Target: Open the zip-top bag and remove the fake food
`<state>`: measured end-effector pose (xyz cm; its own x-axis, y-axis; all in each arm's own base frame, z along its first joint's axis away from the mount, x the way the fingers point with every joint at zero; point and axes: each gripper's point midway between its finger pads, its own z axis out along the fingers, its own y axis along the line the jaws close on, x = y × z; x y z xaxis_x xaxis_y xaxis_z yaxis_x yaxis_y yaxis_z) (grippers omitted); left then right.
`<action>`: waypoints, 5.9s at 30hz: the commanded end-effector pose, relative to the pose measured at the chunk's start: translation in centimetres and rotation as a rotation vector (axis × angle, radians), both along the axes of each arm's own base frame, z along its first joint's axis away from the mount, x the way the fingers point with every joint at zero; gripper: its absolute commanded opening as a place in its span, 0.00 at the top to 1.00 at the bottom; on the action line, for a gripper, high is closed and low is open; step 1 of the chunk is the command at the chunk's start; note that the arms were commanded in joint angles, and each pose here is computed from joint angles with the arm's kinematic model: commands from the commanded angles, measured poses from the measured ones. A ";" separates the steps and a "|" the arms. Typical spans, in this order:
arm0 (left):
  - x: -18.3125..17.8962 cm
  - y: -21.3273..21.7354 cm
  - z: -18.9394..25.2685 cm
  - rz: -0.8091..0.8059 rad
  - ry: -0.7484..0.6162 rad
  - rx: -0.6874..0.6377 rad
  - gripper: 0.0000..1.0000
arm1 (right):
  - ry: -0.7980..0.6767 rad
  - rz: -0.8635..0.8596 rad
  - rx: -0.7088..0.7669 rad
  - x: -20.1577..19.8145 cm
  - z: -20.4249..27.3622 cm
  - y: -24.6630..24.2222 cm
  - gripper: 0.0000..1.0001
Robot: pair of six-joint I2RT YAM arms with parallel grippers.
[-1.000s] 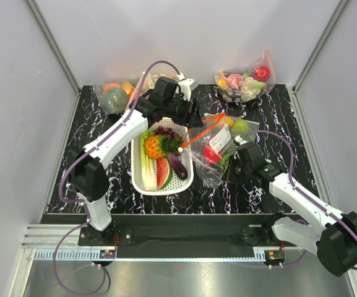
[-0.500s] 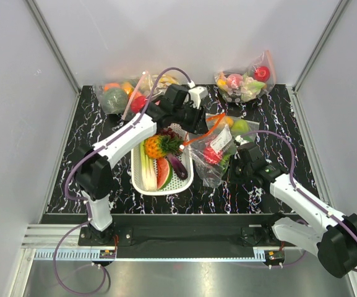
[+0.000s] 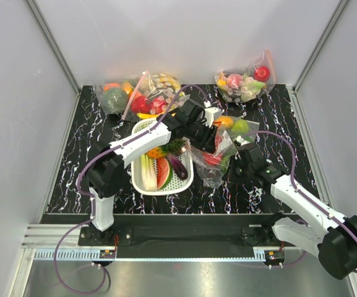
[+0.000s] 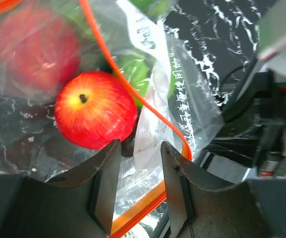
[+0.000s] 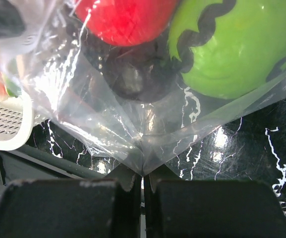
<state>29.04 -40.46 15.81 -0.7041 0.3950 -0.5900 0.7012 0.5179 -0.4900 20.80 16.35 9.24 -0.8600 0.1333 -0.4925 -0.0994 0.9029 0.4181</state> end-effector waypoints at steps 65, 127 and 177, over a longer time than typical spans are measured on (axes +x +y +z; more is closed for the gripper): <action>4.0 -1.7 -5.7 0.157 -0.020 0.130 0.01 | -0.056 -0.023 0.037 0.2 1.1 0.1 1.00; 0.8 8.1 11.6 0.116 0.015 -0.227 0.56 | -0.009 -0.127 -0.032 0.7 -0.2 -1.3 1.00; -3.7 23.0 -0.3 0.497 0.021 0.340 0.09 | -0.007 -0.106 -0.019 0.5 0.0 -1.0 1.00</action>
<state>22.57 -16.43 11.99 -0.9147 0.2109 -0.3446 0.3065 0.9180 -0.2517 20.64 15.01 8.12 -0.8559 0.2096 -0.4728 0.0099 0.9207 0.3901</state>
